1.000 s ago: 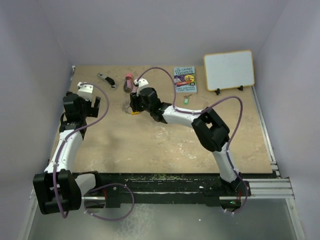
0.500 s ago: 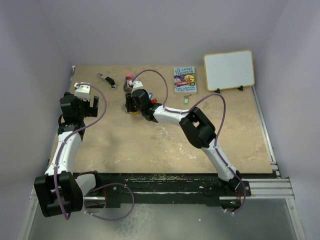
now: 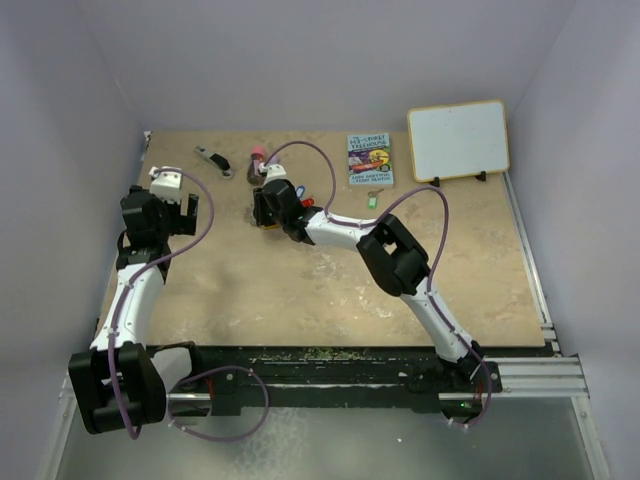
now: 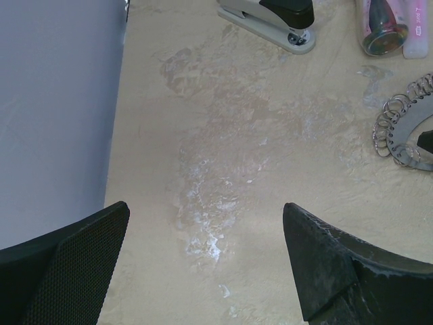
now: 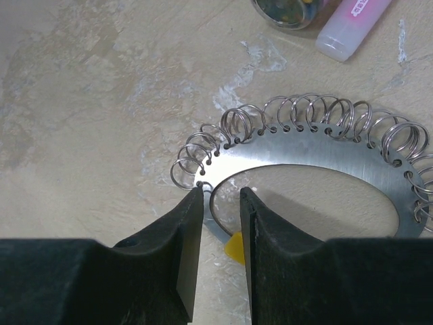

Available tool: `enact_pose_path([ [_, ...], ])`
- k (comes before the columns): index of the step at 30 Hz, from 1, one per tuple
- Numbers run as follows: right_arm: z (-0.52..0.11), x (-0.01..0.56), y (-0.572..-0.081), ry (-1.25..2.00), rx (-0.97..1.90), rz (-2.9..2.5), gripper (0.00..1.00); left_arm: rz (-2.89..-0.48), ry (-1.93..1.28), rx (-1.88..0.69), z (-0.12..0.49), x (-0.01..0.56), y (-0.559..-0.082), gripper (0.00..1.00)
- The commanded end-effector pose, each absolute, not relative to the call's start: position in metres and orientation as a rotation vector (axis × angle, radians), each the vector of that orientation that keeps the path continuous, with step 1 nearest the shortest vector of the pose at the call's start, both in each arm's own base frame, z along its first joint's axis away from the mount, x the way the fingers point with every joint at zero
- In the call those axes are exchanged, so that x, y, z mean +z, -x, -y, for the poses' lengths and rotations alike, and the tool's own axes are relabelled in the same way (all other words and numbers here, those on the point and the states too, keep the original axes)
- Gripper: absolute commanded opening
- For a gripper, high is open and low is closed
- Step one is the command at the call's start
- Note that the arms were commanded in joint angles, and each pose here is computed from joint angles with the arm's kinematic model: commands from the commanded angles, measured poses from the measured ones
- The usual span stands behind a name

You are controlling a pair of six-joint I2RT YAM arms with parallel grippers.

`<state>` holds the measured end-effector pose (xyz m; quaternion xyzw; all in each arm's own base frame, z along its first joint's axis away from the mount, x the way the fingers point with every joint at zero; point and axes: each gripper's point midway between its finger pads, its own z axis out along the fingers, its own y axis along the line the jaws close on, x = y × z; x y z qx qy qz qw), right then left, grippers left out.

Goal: Put the keys on the keyring

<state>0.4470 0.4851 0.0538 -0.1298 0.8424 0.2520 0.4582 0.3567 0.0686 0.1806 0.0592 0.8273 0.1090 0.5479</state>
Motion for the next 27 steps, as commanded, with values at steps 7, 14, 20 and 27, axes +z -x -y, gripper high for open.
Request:
enact_pose_path([
  [7,-0.492,0.059,-0.446,0.302,0.637,-2.071,0.34,-1.918,-0.124,0.249,-0.069,0.184,-0.361,0.98],
  [14,-0.497,0.059,-0.442,0.313,0.638,-2.077,0.36,-1.919,-0.124,0.244,-0.068,0.183,-0.363,0.98],
  [20,-0.501,0.053,-0.438,0.326,0.639,-2.093,0.37,-1.923,-0.121,0.234,-0.067,0.18,-0.363,0.98],
  [27,-0.5,0.067,-0.436,0.294,0.638,-2.066,0.39,-1.931,-0.118,0.242,-0.068,0.177,-0.361,0.98],
])
